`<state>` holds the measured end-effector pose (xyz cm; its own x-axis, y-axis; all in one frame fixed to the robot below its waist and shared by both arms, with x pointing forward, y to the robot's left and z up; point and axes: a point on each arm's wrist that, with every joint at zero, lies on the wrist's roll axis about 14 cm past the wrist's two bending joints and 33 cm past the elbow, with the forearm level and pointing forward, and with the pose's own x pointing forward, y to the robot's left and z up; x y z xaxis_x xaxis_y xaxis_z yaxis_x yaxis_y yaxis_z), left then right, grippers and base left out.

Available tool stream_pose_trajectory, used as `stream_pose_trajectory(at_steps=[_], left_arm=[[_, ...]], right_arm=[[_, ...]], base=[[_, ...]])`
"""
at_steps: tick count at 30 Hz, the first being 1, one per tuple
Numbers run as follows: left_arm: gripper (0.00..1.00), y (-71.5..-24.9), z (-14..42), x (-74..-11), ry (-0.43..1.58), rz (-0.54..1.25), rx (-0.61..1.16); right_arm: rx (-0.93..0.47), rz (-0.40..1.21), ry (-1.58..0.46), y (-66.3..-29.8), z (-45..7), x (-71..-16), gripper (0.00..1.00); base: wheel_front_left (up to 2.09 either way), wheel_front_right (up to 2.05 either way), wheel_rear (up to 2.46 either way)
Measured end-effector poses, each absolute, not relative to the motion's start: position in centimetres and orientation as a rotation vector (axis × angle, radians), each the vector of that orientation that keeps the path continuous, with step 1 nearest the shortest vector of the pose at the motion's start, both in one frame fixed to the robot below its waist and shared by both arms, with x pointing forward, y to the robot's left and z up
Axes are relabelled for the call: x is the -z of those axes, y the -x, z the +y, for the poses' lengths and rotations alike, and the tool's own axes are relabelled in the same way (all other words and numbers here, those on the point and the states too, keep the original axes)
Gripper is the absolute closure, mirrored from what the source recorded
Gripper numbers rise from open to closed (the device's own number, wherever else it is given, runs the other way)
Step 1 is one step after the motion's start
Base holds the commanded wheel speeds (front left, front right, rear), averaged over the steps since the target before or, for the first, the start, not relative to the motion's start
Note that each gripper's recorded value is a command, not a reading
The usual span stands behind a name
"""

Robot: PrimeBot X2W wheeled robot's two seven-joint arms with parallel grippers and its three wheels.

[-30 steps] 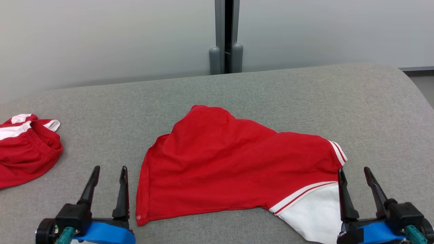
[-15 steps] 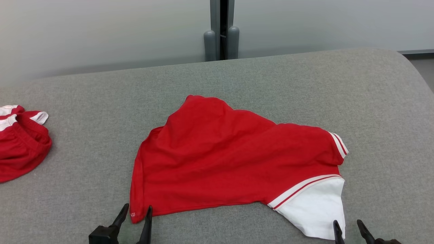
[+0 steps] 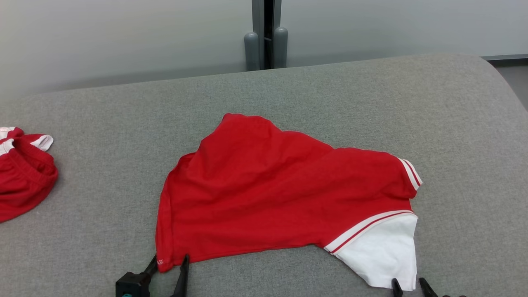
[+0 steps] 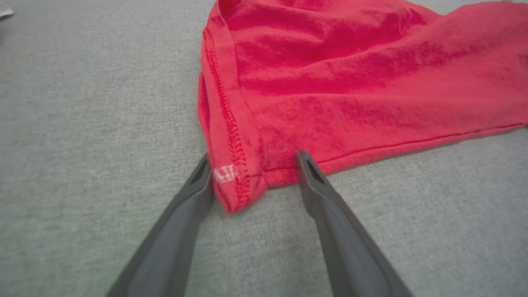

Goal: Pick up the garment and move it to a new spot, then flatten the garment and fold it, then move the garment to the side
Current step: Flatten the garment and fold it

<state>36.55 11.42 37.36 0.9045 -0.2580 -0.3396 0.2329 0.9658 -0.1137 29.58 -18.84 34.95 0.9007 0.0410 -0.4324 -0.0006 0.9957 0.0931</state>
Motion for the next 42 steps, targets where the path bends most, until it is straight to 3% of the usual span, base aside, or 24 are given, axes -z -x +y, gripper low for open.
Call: stream_pose_trajectory(at_steps=[1, 2, 3, 11, 17, 29, 42], left_arm=[[0.25, -36.5, 11.4, -37.2, 0.071, 0.367, 0.254], [0.86, -36.5, 11.4, -37.0, 0.073, 0.375, 0.255], [1.0, -36.5, 11.3, -36.9, 0.072, 0.379, 0.257], [1.0, -36.9, 11.0, -37.2, 0.078, 0.369, 0.264], [1.0, -38.7, 10.6, -39.4, 0.093, 0.294, 0.271], [1.0, -49.3, 8.8, -49.9, -0.013, -0.028, 0.371], [1.0, -61.8, 8.1, -63.9, -0.158, -0.376, 0.4]], right_arm=[[-0.022, 0.451, -0.098, -29.6, -18.8, -34.9, 0.59], [-0.023, 0.452, -0.103, -29.6, -18.7, -34.8, 0.87], [-0.024, 0.453, -0.106, -29.7, -18.6, -34.8, 1.0], [-0.049, 0.428, -0.121, -30.3, -17.8, -35.6, 1.0], [-0.062, 0.292, -0.1, -33.2, -18.1, -39.2, 1.0], [-0.145, -0.081, 0.053, -44.5, -18.8, -51.3, 1.0], [-0.163, -0.469, 0.237, -56.7, -18.9, -68.1, 1.0]], base=[[0.0, 0.0, 0.0], [0.0, 0.0, 0.0], [0.0, 0.0, 0.0], [0.0, 0.0, 0.0], [0.0, 0.0, 0.0], [0.0, 0.0, 0.0], [0.0, 0.0, 0.0]])
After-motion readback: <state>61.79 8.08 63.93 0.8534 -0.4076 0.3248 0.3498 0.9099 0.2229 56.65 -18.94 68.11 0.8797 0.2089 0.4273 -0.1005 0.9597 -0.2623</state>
